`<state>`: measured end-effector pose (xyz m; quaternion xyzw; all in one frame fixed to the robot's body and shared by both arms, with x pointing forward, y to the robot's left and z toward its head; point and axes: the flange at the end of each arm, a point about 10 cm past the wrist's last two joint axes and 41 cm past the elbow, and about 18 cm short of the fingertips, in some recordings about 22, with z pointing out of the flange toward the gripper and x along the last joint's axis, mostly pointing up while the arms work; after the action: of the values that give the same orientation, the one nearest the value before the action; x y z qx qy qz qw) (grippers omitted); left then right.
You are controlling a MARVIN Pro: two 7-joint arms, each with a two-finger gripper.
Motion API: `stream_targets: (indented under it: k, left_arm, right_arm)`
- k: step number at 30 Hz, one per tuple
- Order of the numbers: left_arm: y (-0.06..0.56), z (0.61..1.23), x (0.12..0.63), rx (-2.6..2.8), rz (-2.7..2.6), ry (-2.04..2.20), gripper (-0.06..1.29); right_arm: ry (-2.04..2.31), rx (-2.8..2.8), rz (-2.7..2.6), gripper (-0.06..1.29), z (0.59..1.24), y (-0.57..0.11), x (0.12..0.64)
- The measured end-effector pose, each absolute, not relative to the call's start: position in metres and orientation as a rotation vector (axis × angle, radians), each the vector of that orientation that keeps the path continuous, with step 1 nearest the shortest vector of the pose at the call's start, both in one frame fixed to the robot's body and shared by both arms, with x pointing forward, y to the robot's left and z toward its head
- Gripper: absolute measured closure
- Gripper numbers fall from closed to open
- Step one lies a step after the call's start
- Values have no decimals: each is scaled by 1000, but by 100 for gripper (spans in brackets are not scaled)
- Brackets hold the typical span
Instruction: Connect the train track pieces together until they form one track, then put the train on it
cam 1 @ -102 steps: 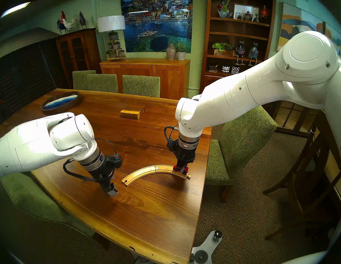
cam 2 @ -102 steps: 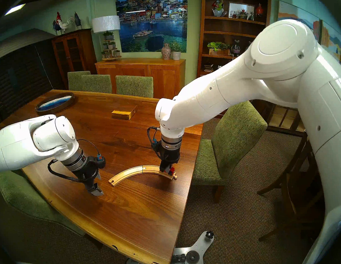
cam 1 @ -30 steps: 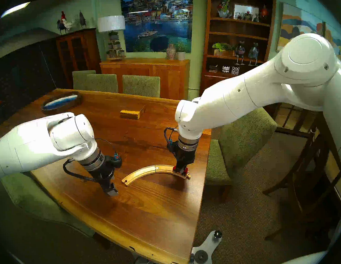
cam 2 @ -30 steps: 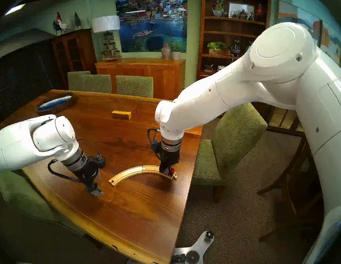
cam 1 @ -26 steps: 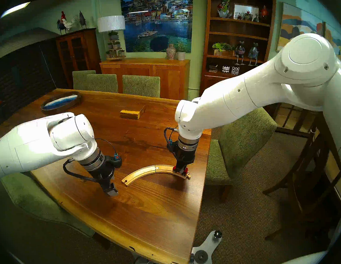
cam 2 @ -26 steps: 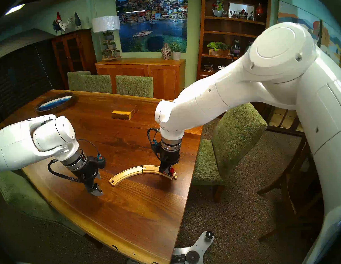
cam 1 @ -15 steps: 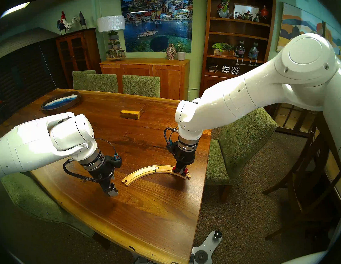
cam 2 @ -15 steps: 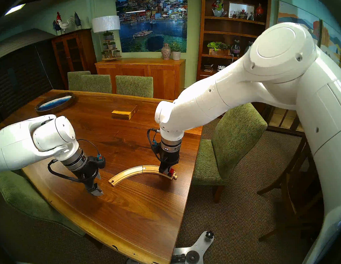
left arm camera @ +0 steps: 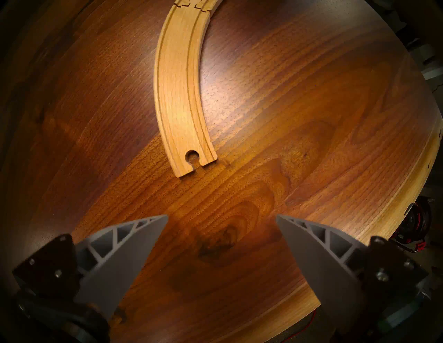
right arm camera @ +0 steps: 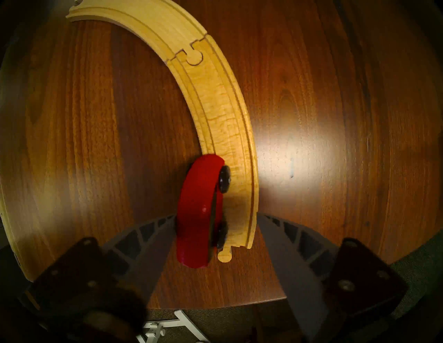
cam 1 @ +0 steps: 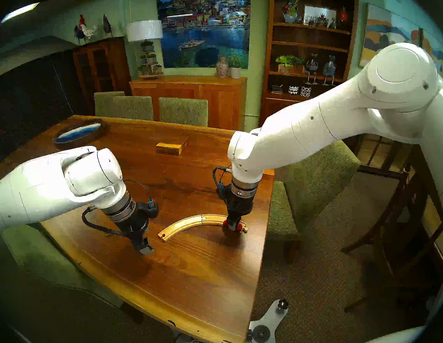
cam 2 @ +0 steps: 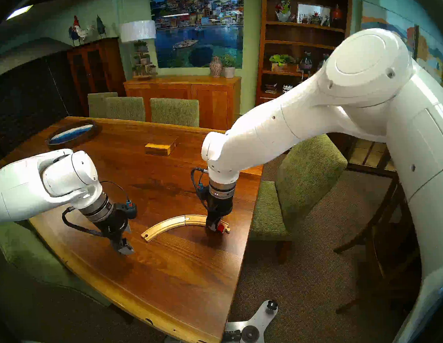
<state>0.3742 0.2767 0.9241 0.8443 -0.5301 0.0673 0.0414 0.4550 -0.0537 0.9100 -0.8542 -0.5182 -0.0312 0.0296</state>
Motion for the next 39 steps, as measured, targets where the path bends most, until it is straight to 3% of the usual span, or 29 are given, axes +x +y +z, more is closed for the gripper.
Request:
stream_targets:
  k: [5,16,20,24,27,30,32,39]
  left_arm:
    - [277,924,374,2585,206,-1623,2]
    - [277,924,374,2585,206,-1623,2]
    - [277,924,374,2585,206,-1623,2]
    - [277,924,374,2585,206,-1623,2]
    - [277,924,374,2585,206,-1623,2]
    - [277,924,374,2585,206,-1623,2]
    - [277,924,374,2585,206,-1623,2]
    - [277,924,374,2585,206,-1623,2]
  right_arm:
    - [-1600,-2635,-97,35,911,-54,455]
    - [-1600,-2640,-92,38,913,-54,455]
    - [-1600,-2640,-90,49,913,-54,455]
    - [-1600,-2639,-97,69,915,-53,456]
    - [-1600,-2639,-97,74,915,-53,456]
    - [-1602,-2639,-98,105,915,-52,456]
    - [-1604,-2639,-98,117,915,-52,455]
    - [-1613,-2638,-99,119,915,-52,453]
